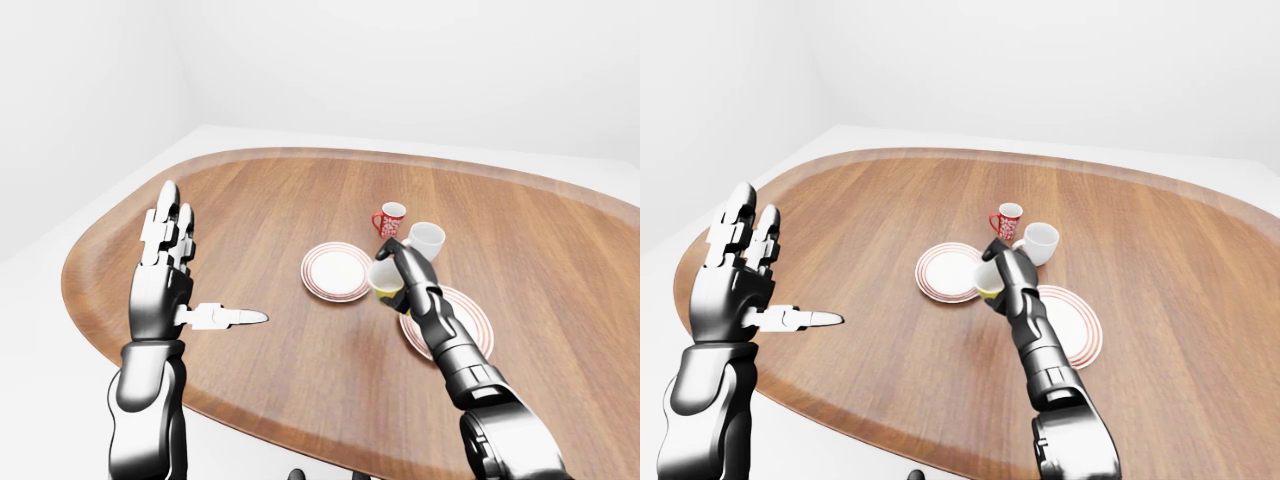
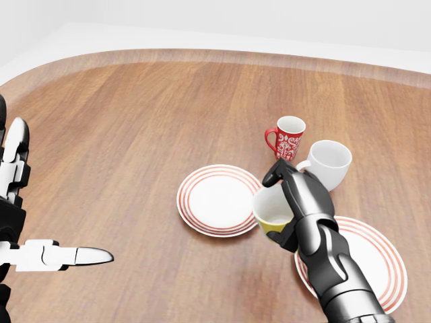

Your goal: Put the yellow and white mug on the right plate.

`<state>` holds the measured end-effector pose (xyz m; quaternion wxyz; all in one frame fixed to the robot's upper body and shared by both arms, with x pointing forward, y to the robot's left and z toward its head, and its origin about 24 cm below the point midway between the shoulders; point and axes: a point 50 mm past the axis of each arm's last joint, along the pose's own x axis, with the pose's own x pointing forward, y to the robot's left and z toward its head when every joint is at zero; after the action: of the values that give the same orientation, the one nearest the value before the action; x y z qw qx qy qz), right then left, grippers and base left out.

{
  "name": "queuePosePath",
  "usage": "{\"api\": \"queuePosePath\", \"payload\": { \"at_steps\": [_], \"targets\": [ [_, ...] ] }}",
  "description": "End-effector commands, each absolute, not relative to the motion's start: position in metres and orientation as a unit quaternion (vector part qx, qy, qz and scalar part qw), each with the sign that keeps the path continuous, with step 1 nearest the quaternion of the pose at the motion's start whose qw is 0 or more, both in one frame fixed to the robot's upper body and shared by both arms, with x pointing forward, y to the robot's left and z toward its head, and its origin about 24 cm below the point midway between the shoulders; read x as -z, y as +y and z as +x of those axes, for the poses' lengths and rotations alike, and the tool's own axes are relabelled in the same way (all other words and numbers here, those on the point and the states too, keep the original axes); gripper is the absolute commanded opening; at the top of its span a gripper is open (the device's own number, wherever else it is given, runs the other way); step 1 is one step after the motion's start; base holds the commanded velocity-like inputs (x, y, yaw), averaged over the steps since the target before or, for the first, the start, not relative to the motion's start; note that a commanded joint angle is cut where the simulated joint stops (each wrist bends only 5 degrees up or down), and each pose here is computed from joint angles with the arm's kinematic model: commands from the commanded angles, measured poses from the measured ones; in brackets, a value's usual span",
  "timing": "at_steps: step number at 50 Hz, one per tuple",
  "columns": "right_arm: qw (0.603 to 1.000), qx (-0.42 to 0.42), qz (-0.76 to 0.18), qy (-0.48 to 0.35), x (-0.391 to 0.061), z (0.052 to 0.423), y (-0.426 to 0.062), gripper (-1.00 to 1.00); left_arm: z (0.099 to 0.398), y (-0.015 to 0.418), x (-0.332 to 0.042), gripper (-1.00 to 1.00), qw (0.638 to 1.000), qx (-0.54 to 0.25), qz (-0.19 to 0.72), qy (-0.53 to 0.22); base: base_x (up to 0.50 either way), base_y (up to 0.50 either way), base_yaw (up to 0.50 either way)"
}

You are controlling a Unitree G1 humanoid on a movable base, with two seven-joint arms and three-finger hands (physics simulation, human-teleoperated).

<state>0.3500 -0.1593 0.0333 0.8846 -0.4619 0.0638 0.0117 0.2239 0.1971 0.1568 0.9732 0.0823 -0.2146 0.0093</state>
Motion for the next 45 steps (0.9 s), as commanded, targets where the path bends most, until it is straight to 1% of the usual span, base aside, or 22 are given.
{"api": "queuePosePath", "payload": {
  "at_steps": [1,28,39,45],
  "targets": [
    [0.894,0.035,-0.441,0.071,-0.036,0.355,-0.188,-1.00,0.224,0.198,-0.156,1.00,0.974,-0.010,0.083,-0.213,0.00,0.00,0.00],
    [0.894,0.091,-0.426,0.107,-0.038,0.353,-0.236,-1.00,0.225,0.197,-0.154,1.00,0.975,-0.009,0.083,-0.207,0.00,0.00,0.00],
    [0.879,0.134,-0.429,0.159,-0.020,0.342,-0.257,-1.00,0.226,0.196,-0.152,1.00,0.975,-0.008,0.084,-0.204,0.00,0.00,0.00],
    [0.872,0.158,-0.432,0.169,-0.017,0.337,-0.266,-1.00,0.225,0.196,-0.152,1.00,0.975,-0.008,0.085,-0.204,0.00,0.00,0.00]
  ]
}}
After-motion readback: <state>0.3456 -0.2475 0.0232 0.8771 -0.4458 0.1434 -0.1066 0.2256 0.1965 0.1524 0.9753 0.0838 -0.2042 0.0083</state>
